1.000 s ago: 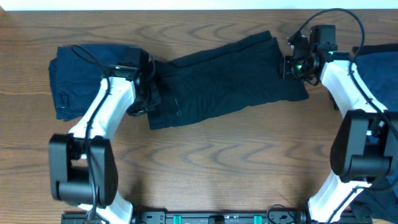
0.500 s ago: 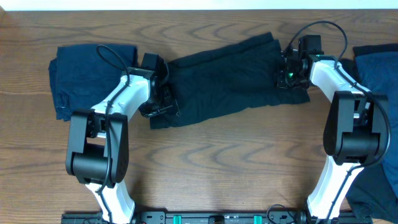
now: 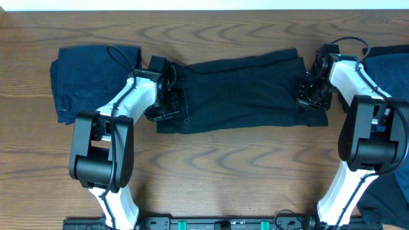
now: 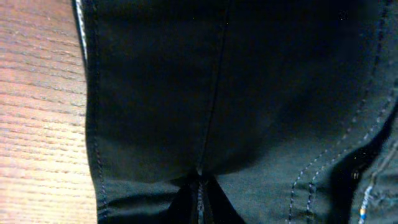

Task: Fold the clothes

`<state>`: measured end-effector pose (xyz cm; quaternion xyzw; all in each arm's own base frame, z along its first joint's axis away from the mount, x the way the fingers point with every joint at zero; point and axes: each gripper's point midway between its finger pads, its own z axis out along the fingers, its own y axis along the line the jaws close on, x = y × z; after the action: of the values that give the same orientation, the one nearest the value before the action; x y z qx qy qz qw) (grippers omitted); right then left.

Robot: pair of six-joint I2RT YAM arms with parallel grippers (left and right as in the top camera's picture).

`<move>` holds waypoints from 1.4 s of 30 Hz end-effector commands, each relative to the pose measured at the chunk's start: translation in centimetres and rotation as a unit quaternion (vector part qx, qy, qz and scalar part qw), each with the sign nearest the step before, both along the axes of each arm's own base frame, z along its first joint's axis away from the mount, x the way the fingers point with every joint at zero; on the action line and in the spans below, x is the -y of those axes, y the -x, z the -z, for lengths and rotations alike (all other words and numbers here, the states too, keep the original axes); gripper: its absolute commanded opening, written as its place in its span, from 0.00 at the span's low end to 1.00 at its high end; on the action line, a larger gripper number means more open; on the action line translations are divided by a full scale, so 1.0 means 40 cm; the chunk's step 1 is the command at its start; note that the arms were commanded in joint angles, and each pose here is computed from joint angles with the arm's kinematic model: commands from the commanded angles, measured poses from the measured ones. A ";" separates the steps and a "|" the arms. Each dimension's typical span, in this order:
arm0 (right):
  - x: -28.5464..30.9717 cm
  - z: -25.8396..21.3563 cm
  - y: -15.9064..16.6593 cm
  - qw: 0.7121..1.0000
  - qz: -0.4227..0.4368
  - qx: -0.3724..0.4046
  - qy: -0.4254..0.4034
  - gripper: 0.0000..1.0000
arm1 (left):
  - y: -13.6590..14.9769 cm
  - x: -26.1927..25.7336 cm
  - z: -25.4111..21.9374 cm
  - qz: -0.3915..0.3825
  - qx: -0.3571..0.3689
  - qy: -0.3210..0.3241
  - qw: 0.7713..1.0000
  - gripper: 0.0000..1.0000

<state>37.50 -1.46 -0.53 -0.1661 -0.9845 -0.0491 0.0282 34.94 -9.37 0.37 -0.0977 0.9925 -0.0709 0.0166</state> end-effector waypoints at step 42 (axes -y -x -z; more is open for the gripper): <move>0.053 0.077 0.054 0.997 0.009 -0.048 0.057 0.01 | -0.420 0.034 -0.199 -0.021 0.373 0.028 0.927 0.13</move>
<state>37.60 -1.39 -0.53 -0.1671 -0.9845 -0.0459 0.0255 50.90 -11.68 5.83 -0.0724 0.9222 -0.1319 0.3563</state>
